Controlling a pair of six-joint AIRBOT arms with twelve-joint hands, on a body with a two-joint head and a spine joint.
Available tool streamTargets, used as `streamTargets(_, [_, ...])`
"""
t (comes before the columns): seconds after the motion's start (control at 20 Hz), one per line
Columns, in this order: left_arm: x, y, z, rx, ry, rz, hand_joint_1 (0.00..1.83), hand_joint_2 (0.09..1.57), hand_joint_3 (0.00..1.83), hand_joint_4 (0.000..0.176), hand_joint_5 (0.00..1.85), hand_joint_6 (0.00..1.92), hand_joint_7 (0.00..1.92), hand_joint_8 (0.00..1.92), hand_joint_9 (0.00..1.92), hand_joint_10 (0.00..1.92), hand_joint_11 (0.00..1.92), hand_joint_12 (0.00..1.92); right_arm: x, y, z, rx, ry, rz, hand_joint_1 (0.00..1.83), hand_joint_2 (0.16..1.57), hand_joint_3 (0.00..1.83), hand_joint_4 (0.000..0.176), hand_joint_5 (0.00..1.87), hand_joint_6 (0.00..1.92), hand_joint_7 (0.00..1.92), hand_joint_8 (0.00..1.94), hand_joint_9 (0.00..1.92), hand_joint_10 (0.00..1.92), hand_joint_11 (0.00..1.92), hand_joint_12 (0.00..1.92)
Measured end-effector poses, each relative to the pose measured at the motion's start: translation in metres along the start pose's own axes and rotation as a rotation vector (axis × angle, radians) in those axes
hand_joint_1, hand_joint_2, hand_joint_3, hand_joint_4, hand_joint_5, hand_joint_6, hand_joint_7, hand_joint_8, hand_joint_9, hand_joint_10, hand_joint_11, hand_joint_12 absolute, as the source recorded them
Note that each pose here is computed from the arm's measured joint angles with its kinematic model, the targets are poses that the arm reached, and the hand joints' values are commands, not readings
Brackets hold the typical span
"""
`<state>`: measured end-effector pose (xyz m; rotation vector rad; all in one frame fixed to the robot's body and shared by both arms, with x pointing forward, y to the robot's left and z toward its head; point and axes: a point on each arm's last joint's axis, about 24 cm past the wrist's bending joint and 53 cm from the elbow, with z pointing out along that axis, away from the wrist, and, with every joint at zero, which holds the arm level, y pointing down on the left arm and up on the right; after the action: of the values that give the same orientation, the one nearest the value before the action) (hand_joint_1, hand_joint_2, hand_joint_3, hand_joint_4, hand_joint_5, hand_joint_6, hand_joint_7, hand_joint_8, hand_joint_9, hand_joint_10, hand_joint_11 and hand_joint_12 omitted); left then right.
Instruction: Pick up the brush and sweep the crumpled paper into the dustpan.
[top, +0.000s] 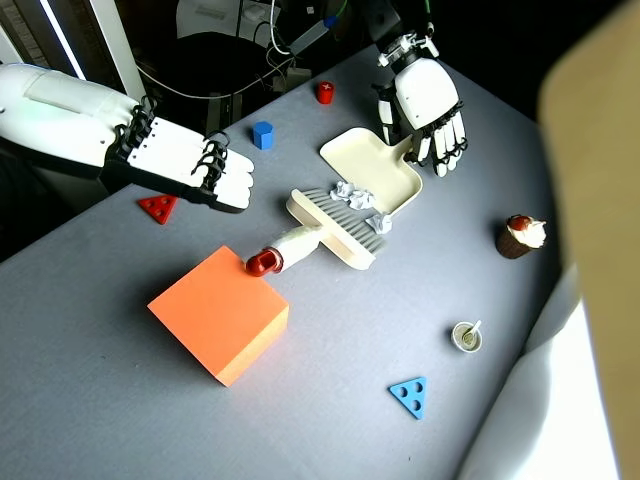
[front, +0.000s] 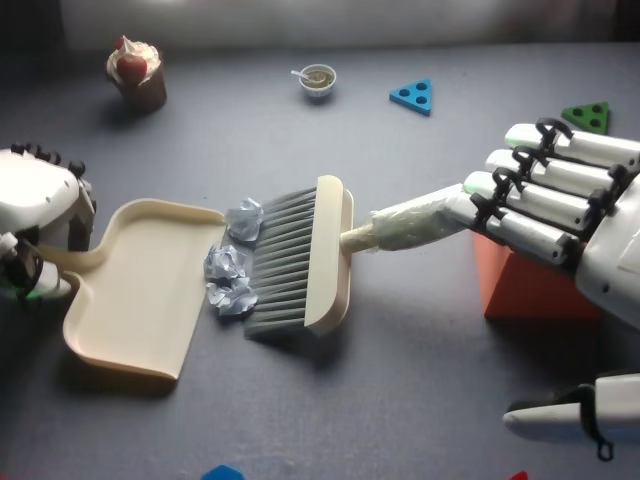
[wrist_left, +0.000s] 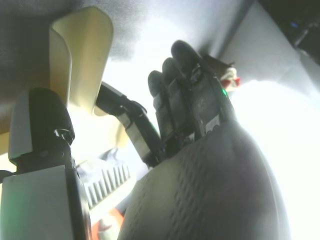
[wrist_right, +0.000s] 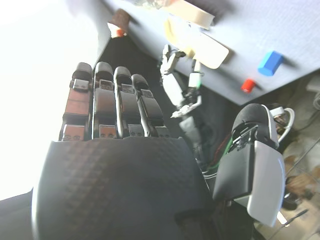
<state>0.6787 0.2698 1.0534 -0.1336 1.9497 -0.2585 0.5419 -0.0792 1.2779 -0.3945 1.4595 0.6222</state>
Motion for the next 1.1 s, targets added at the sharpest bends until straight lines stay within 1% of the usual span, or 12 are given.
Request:
streamTargets(0.1, [-0.006,0.000,0.002,-0.002,-0.010,-0.007,1.13,1.09,0.00,0.000,1.05,0.87,0.45,0.00,0.39,0.00,0.27,0.46,0.005,-0.006,0.003,0.057,0.005,0.036,0.06,0.92,0.00,0.000,0.04,0.01,0.09,0.01,0.11,0.01,0.09,0.02])
streamTargets(0.2, [-0.007,0.003,0.003,-0.006,-0.010,-0.007,1.14,1.09,0.00,0.000,1.04,0.88,0.43,0.00,0.38,0.00,0.26,0.45,0.000,-0.013,0.005,0.098,-0.028,0.071,0.04,0.93,0.00,0.000,0.02,0.00,0.08,0.00,0.10,0.00,0.09,0.02])
streamTargets(0.25, [-0.007,0.004,0.003,-0.009,-0.009,-0.011,1.13,1.09,0.00,0.000,1.03,0.89,0.43,0.00,0.37,0.00,0.25,0.45,-0.002,-0.015,0.005,0.114,-0.050,0.062,0.05,0.94,0.00,0.000,0.02,0.00,0.08,0.00,0.10,0.00,0.08,0.01])
streamTargets(0.3, [-0.007,0.002,0.003,-0.006,-0.010,-0.014,1.12,1.10,0.00,0.000,1.03,0.90,0.43,0.00,0.38,0.00,0.26,0.46,-0.001,-0.014,0.005,0.119,-0.060,0.042,0.05,0.94,0.00,0.000,0.03,0.00,0.09,0.00,0.11,0.00,0.09,0.02])
streamTargets(0.4, [-0.008,0.002,0.005,-0.004,-0.008,-0.024,1.13,1.09,0.00,0.000,1.05,0.87,0.45,0.00,0.39,0.00,0.27,0.47,0.005,0.002,0.009,0.086,-0.078,0.002,0.06,0.94,0.00,0.000,0.06,0.01,0.10,0.01,0.11,0.00,0.09,0.01])
streamTargets(0.5, [-0.008,0.001,0.009,-0.001,-0.006,-0.035,1.11,1.09,0.00,0.000,1.04,0.89,0.42,0.00,0.36,0.00,0.22,0.45,0.000,0.017,0.011,0.058,-0.123,-0.009,0.09,0.96,0.01,0.000,0.07,0.01,0.11,0.01,0.12,0.01,0.10,0.02])
streamTargets(0.6, [-0.011,0.000,0.014,0.005,-0.010,-0.039,1.13,1.09,0.00,0.000,1.04,0.88,0.42,0.00,0.35,0.00,0.22,0.45,-0.016,0.019,0.011,0.088,-0.220,0.018,0.13,0.97,0.01,0.000,0.08,0.01,0.11,0.01,0.12,0.01,0.10,0.02])
streamTargets(0.65, [-0.011,0.000,0.015,0.005,-0.008,-0.042,1.13,1.09,0.00,0.000,1.04,0.88,0.42,0.00,0.35,0.00,0.22,0.45,-0.020,0.018,0.011,0.095,-0.242,0.016,0.13,0.98,0.00,0.000,0.08,0.00,0.12,0.00,0.12,0.00,0.10,0.02])
streamTargets(0.8, [-0.015,-0.013,0.023,0.035,-0.021,-0.043,1.14,1.09,0.00,0.000,1.05,0.87,0.41,0.00,0.36,0.00,0.24,0.46,-0.028,0.023,0.008,0.118,-0.344,-0.034,0.12,0.99,0.01,0.000,0.07,0.00,0.11,0.00,0.11,0.00,0.10,0.01])
streamTargets(0.9, [-0.013,-0.021,0.027,0.052,-0.015,-0.050,1.13,1.09,0.00,0.000,1.03,0.89,0.40,0.00,0.36,0.00,0.23,0.47,-0.027,0.030,0.008,0.114,-0.357,-0.069,0.13,0.98,0.00,0.000,0.06,0.00,0.11,0.00,0.12,0.00,0.10,0.01])
streamTargets(0.95, [-0.013,-0.025,0.029,0.062,-0.012,-0.049,1.13,1.09,0.00,0.000,1.04,0.88,0.40,0.00,0.37,0.00,0.22,0.47,-0.025,0.031,0.008,0.114,-0.360,-0.073,0.20,0.98,0.00,0.000,0.05,0.00,0.10,0.00,0.11,0.00,0.11,0.02])
streamTargets(1.1, [-0.015,-0.029,0.031,0.069,-0.017,-0.051,1.12,1.09,0.00,0.000,1.04,0.89,0.39,0.00,0.36,0.00,0.22,0.47,-0.023,0.022,0.010,0.148,-0.356,-0.107,0.37,0.96,0.00,0.000,0.05,0.00,0.11,0.00,0.13,0.01,0.13,0.02])
